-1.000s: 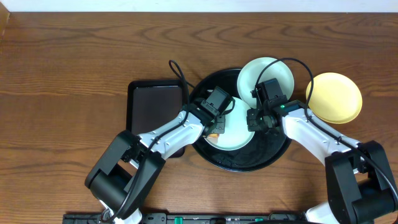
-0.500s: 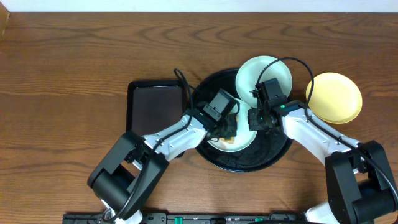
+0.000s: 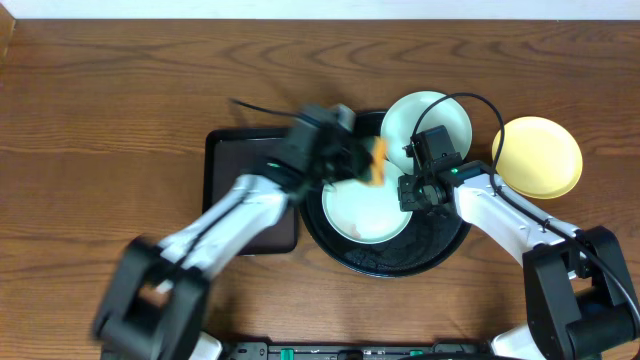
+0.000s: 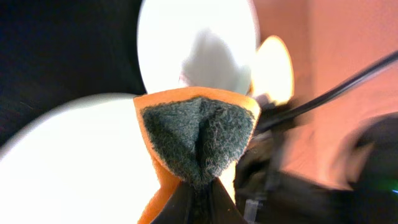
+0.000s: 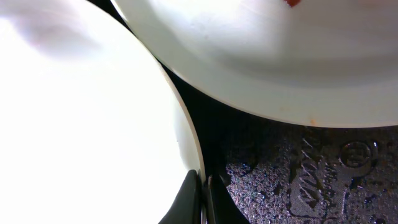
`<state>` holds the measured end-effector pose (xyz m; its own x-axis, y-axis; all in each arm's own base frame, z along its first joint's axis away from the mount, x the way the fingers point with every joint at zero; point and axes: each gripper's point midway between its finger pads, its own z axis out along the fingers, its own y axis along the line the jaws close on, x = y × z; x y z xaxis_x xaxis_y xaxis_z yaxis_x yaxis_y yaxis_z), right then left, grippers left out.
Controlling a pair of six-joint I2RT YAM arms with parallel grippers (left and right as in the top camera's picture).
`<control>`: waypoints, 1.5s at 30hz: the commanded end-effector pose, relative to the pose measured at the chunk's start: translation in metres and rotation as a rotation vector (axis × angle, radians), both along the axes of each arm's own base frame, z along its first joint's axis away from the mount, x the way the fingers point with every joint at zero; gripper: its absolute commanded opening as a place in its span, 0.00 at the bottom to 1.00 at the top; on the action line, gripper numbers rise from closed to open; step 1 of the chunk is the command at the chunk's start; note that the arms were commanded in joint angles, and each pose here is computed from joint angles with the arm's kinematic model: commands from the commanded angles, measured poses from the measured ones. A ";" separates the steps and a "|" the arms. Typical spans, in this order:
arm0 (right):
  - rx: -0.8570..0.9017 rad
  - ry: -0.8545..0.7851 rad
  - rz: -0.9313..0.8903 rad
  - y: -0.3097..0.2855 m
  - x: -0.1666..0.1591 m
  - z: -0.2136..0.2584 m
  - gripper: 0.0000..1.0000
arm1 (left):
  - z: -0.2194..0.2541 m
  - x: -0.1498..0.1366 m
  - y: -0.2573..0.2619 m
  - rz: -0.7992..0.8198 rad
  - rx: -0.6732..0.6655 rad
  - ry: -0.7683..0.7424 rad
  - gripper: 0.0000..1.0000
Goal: Clean dirty plates on tray and stack at the side
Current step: 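Return the sponge with left gripper above the small black tray, then lift the green plate with right gripper and swing it right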
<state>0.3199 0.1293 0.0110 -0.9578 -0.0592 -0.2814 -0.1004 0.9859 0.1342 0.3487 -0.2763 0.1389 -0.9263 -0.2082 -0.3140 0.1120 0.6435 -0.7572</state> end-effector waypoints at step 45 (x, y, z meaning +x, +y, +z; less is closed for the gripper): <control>-0.249 -0.604 0.132 -0.025 0.039 0.171 0.01 | -0.062 -0.019 0.193 0.220 0.766 0.023 0.08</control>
